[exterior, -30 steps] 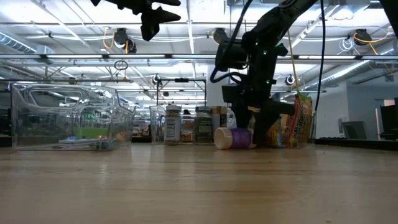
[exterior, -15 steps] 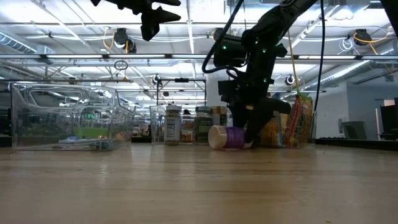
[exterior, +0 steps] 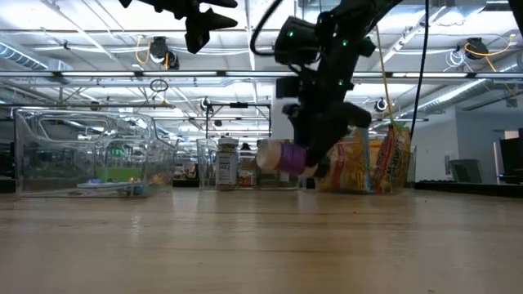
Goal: Pick & Place Food Item
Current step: Put the violet spice bottle into the middle transparent bin
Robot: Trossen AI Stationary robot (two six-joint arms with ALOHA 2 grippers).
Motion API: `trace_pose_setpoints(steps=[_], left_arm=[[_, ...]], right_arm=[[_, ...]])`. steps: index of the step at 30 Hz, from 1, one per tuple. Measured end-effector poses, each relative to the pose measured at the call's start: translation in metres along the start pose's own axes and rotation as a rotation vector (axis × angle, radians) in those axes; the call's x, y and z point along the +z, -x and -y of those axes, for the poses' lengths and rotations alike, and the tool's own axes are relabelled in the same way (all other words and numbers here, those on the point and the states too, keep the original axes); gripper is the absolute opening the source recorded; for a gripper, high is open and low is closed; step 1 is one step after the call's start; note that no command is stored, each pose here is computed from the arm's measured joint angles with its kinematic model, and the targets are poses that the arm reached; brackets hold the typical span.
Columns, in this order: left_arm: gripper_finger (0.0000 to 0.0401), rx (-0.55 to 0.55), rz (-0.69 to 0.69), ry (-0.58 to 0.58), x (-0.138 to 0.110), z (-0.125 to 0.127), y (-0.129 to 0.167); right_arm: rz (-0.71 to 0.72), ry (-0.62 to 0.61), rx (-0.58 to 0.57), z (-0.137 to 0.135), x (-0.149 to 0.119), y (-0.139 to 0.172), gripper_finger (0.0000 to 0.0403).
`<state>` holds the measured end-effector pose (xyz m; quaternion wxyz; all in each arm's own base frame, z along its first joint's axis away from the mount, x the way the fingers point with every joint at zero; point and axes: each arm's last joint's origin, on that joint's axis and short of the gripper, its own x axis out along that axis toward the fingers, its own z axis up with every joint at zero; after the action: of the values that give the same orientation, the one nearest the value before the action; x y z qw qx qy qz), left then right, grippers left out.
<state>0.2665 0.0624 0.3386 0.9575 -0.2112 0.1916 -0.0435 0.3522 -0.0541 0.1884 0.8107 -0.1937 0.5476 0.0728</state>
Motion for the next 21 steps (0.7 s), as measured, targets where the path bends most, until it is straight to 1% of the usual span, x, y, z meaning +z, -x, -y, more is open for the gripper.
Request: trace_pose_setpoints(steps=[4, 8, 13, 15, 17, 21], left_arm=[[0.0152, 0.003, -0.004, -0.016, 0.000, 0.000, 0.000], [0.0152, 0.010, -0.012, -0.042, -0.001, -0.001, 0.000], [0.0152, 0.098, 0.011, -0.054, -0.001, -0.002, 0.000], [0.0152, 0.124, 0.014, -0.087, -0.002, -0.002, -0.004], [0.0152, 0.129, 0.010, -0.129, -0.003, 0.000, -0.011], [0.0153, 0.094, 0.015, -0.218, -0.007, 0.005, -0.032]], right_arm=[[0.034, -0.023, -0.034, 0.002, 0.001, 0.023, 0.0189], [0.102, -0.066, -0.076, 0.006, 0.001, 0.054, 0.0193], [0.189, -0.145, -0.131, 0.008, -0.003, 0.092, 0.0190], [0.218, -0.181, -0.156, 0.009, -0.006, 0.104, 0.0190], [0.234, -0.207, -0.181, 0.009, -0.007, 0.112, 0.0191], [0.254, -0.251, -0.181, 0.008, -0.008, 0.118, 0.0194]])
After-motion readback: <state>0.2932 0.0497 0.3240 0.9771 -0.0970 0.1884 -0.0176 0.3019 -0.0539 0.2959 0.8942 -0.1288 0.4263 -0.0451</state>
